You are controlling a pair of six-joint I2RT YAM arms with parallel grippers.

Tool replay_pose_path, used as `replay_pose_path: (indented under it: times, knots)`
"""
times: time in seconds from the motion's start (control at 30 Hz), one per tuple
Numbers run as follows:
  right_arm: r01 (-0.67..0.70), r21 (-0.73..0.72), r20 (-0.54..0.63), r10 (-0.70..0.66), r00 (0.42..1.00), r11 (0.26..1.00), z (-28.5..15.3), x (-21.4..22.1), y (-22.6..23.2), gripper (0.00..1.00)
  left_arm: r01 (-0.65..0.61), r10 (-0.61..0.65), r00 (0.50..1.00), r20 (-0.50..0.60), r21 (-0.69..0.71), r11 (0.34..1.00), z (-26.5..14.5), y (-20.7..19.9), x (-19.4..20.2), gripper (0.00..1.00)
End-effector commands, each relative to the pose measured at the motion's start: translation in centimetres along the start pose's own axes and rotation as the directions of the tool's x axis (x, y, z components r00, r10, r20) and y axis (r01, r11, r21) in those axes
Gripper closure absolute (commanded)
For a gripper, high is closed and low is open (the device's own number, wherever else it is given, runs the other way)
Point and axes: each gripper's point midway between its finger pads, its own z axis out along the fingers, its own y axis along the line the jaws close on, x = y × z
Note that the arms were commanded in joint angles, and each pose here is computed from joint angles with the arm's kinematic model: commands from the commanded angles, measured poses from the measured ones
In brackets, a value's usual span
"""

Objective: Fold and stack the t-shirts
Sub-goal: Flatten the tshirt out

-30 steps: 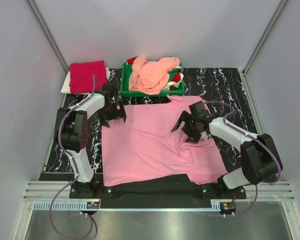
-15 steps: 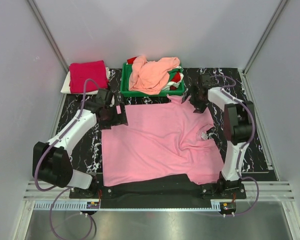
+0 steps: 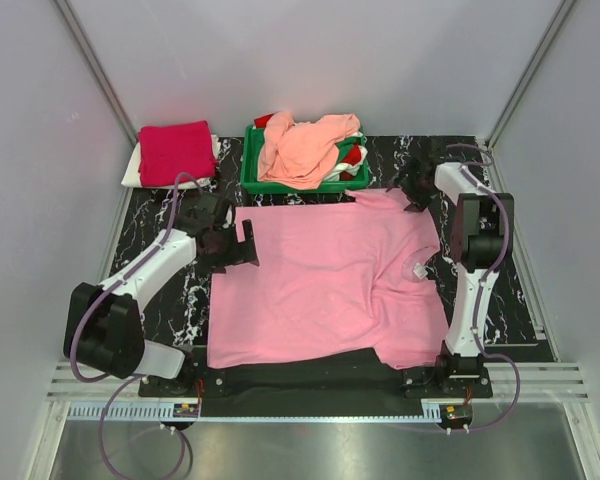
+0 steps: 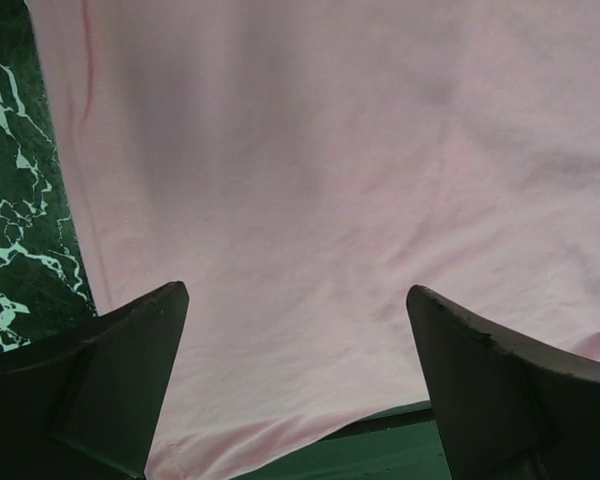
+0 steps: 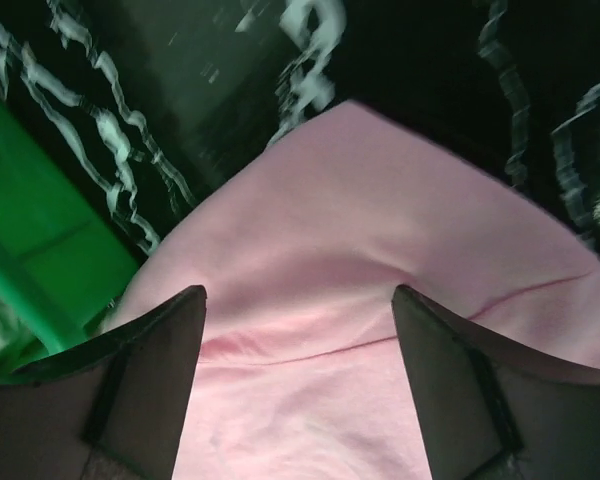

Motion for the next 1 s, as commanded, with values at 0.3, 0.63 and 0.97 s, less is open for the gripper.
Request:
replay_pose_path:
  times: [0.3,0.63,0.97]
  knots:
    - [-0.189,0.131,0.080,0.180,0.980,0.973,3.1,-8.9,-6.5,0.10,-0.011,0.009,1.000,0.024,0.082,0.997,1.1,-2.6,-2.6,0.01]
    - [-0.107,-0.051,0.054,0.110,0.993,0.993,3.9,-11.3,-0.8,0.08,0.011,-0.009,1.000,-0.019,0.092,0.996,4.6,-3.7,-3.4,0.01]
    - [-0.039,-0.241,0.126,0.071,0.990,0.970,-2.6,-11.4,2.9,0.07,-0.018,0.016,1.000,0.017,0.097,0.995,3.7,-4.3,-3.0,0.01]
